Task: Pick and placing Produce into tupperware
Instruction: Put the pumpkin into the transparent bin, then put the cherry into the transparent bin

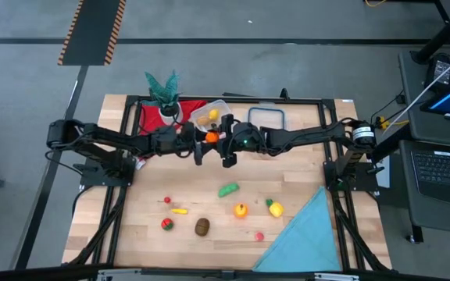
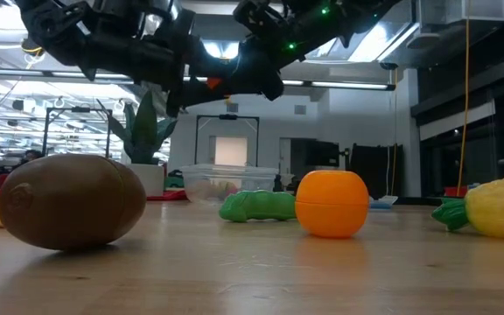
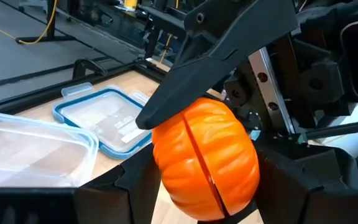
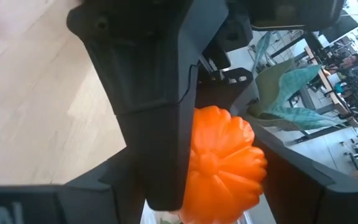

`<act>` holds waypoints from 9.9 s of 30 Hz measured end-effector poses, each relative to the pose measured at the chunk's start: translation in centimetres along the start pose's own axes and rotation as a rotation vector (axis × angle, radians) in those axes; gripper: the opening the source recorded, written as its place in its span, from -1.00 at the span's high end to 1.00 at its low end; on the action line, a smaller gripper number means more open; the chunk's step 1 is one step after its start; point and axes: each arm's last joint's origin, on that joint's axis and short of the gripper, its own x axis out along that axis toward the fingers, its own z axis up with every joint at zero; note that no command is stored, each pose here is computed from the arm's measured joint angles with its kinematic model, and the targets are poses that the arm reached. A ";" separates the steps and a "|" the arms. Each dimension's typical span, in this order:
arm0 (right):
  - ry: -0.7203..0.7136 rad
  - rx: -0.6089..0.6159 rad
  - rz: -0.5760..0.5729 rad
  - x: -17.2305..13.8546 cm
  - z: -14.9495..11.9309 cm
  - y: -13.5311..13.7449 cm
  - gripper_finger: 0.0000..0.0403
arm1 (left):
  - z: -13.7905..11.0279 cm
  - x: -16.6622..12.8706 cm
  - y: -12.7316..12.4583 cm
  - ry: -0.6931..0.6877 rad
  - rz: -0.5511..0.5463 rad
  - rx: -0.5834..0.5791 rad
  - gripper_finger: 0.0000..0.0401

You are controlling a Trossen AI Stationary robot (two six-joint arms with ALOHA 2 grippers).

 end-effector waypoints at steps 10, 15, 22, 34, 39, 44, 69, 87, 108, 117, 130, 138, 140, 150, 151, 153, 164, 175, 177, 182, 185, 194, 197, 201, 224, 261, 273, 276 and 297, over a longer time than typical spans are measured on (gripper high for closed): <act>0.008 0.002 -0.002 0.0 0.0 0.0 -0.26 | 0.1 0.0 0.0 -0.002 0.000 0.006 -0.06; 0.014 0.000 0.000 0.0 -0.1 0.0 -0.26 | 0.1 0.0 0.0 -0.004 0.000 0.029 -0.05; 0.025 -0.003 -0.005 0.0 -0.2 0.0 -0.26 | 0.4 0.1 0.5 0.010 -0.032 0.025 0.17; 0.027 0.007 0.013 0.0 -0.3 0.2 -0.45 | 0.6 0.1 1.4 0.044 -0.083 0.051 0.23; 0.030 0.006 0.008 0.1 -0.3 0.2 -0.47 | 0.8 0.1 1.8 0.049 -0.098 0.052 0.23; 0.089 0.025 -0.062 -0.3 -0.5 -0.1 -0.47 | 1.8 -0.4 2.1 0.027 -0.103 0.068 0.23; -0.222 0.495 0.053 -9.4 -7.0 -0.4 -0.48 | 2.3 -1.3 2.8 0.057 -0.065 0.258 0.23; -0.482 0.599 0.199 -12.6 -13.1 3.6 -0.46 | 2.8 -1.3 2.4 -0.002 -0.150 0.406 0.23; -0.409 0.662 -0.037 -12.8 -14.6 2.7 -0.46 | 1.1 0.3 3.8 -0.036 0.330 0.406 0.24; -0.407 0.662 -0.036 -12.8 -14.6 2.7 -0.46 | 0.9 0.3 4.2 -0.022 0.342 0.354 0.24; -0.397 0.652 -0.033 -12.7 -14.7 2.7 -0.46 | 3.1 1.2 5.9 0.059 0.382 0.300 0.24; -0.370 0.643 -0.023 -12.6 -14.9 2.9 -0.46 | 4.8 4.2 7.1 0.099 0.378 0.340 0.24; -0.366 0.643 -0.021 -12.6 -15.0 2.9 -0.46 | 5.0 4.9 7.6 0.119 0.384 0.353 0.24; -0.343 0.643 -0.013 -12.6 -15.2 3.0 -0.46 | 6.1 5.9 8.2 0.247 0.376 0.335 0.24; -0.341 0.642 -0.012 -12.5 -15.2 3.0 -0.46 | 6.3 5.9 8.2 0.266 0.379 0.334 0.24; -0.339 0.639 -0.011 -12.5 -15.2 3.0 -0.46 | 6.8 6.0 8.0 0.303 0.383 0.331 0.24; -0.331 0.633 -0.007 -12.5 -15.2 3.1 -0.46 | 8.3 5.8 7.0 0.526 0.357 0.291 0.24; -0.325 0.640 -0.003 -12.5 -15.3 3.1 -0.46 | 7.9 6.0 7.2 0.563 0.360 0.267 0.24; -0.325 0.640 -0.003 -12.5 -15.3 3.1 -0.46 | 7.4 6.3 7.4 0.590 0.365 0.263 0.24; -0.323 0.640 -0.002 -12.5 -15.3 3.2 -0.46 | 5.7 7.5 8.8 0.642 0.380 0.249 0.24; -0.323 0.640 -0.002 -12.5 -15.3 3.2 -0.46 | 4.7 8.2 9.8 0.660 0.374 0.232 0.24; -0.322 0.640 -0.002 -12.5 -15.3 3.2 -0.46 | 3.2 9.4 11.8 0.673 0.336 0.188 0.24; -0.320 0.622 -0.004 -12.5 -15.3 3.2 -0.46 | 3.2 9.5 12.0 0.660 0.328 0.187 0.24; -0.320 0.621 -0.005 -12.5 -15.3 3.2 -0.46 | 3.4 9.7 11.9 0.633 0.317 0.203 0.24; -0.319 0.619 -0.005 -12.5 -15.3 3.2 -0.46 | 3.0 10.4 12.4 0.618 0.314 0.213 0.24; -0.310 0.618 -0.002 -12.5 -15.4 3.2 -0.46 | 3.4 13.1 12.9 0.813 0.302 0.220 0.22; -0.309 0.619 -0.001 -12.4 -15.4 3.2 -0.46 | 3.5 13.3 12.8 0.803 0.301 0.227 -0.04; -0.309 0.619 0.000 -12.4 -15.4 3.2 -0.46 | 3.5 13.3 12.8 0.803 0.302 0.227 -0.03; -0.312 0.618 0.005 -12.4 -15.4 3.3 -0.46 | 6.4 3.9 6.5 0.413 0.180 0.338 -0.03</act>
